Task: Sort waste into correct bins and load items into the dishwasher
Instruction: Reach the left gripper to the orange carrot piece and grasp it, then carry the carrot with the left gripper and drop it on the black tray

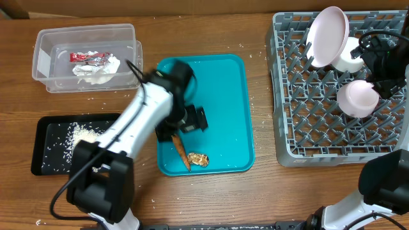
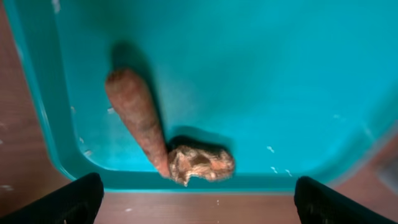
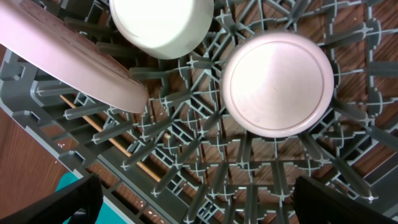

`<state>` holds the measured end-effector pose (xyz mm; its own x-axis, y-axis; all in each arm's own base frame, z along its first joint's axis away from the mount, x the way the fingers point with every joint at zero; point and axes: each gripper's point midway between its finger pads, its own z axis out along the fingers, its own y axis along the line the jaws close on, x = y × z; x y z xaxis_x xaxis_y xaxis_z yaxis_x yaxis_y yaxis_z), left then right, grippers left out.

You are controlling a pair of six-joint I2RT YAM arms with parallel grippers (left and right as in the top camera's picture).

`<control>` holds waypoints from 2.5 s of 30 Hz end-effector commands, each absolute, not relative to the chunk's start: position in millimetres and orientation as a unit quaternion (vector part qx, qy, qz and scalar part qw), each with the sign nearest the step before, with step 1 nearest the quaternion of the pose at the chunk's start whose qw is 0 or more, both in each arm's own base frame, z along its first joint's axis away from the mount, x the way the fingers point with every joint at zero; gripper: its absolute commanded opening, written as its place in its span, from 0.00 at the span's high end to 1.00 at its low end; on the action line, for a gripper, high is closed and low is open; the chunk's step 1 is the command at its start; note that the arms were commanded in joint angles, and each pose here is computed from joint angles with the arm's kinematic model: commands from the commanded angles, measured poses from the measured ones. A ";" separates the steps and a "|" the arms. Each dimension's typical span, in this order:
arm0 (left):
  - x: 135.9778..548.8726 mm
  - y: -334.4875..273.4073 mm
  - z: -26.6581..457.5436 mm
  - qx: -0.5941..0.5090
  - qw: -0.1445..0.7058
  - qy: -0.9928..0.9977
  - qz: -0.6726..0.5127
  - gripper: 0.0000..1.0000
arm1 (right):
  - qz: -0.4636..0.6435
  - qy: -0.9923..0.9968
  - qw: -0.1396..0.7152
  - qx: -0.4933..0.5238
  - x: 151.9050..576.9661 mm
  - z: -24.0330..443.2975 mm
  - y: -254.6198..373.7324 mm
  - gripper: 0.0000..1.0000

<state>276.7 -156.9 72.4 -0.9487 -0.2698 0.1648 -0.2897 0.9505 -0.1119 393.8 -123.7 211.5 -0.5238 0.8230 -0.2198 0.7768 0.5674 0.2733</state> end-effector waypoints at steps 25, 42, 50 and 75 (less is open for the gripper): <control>267.3 -132.4 1.3 0.310 -0.005 -0.951 -0.015 0.52 | 0.075 0.866 0.184 0.459 395.5 226.1 -123.7 0.00; 278.9 -101.7 34.8 0.314 0.025 -0.949 -0.033 0.82 | 0.075 0.866 0.184 0.459 395.5 226.1 -123.7 0.00; 318.1 51.5 104.1 0.456 -0.028 -0.882 -0.117 0.82 | 0.075 0.866 0.184 0.458 395.5 226.1 -123.7 0.00; 279.5 163.9 51.3 0.581 -0.016 -0.812 -0.055 0.18 | 0.075 0.866 0.184 0.459 395.5 226.1 -123.7 0.00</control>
